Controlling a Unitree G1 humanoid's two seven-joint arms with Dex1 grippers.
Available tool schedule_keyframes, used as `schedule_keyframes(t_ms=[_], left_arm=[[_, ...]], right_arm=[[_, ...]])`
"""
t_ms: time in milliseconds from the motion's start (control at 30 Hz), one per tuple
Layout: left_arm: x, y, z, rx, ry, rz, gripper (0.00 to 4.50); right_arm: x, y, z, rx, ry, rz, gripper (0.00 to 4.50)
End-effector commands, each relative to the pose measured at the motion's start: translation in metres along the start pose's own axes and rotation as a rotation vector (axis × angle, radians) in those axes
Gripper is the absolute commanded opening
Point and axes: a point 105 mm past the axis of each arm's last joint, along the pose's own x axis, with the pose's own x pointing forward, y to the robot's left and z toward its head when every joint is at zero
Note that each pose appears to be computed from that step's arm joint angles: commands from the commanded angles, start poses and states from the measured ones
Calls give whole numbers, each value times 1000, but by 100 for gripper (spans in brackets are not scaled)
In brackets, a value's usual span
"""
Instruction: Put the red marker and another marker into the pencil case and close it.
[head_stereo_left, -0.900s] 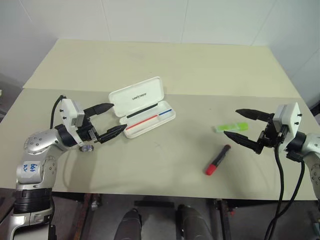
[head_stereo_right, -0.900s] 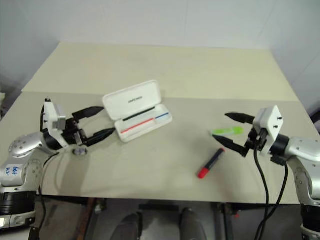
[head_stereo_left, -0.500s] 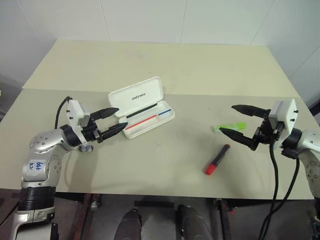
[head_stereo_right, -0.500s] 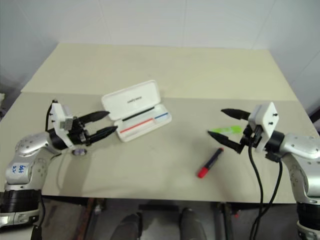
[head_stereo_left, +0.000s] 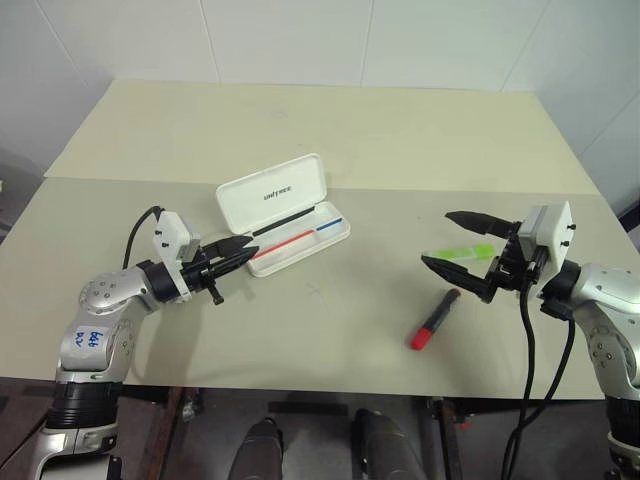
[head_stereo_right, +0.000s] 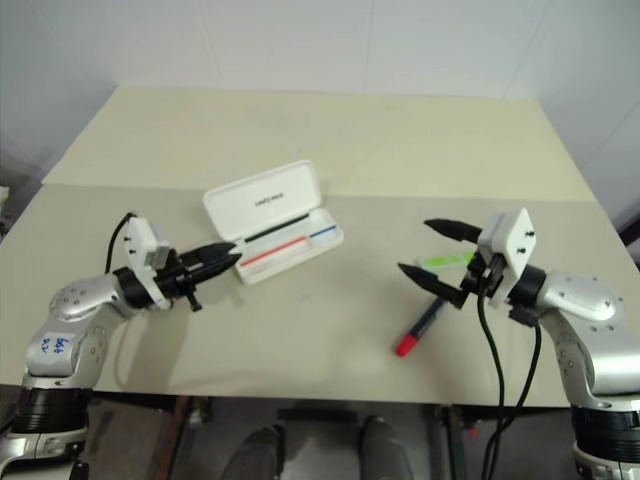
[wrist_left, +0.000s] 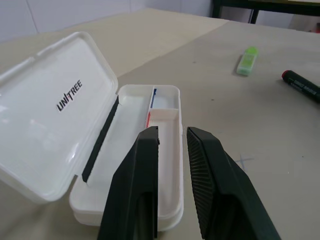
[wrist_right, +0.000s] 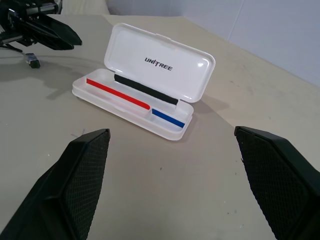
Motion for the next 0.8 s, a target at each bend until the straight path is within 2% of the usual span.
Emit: schedule_keyframes(t_ms=[33,133,533,800], left_arm=[[8,-14,2,21,22,-56,151],[13,-21,-7,40,70,-80,242],[29,2,-13,81,196,-15,242],[37,-5,-16,66,225,-89,242]], right_arm=[[4,7,8,-26,-42,10,422],[8,11,7,-25,-56,5,422],[15,35,6,13,-69,58,422],[19,40,13,12,-94,40,422]])
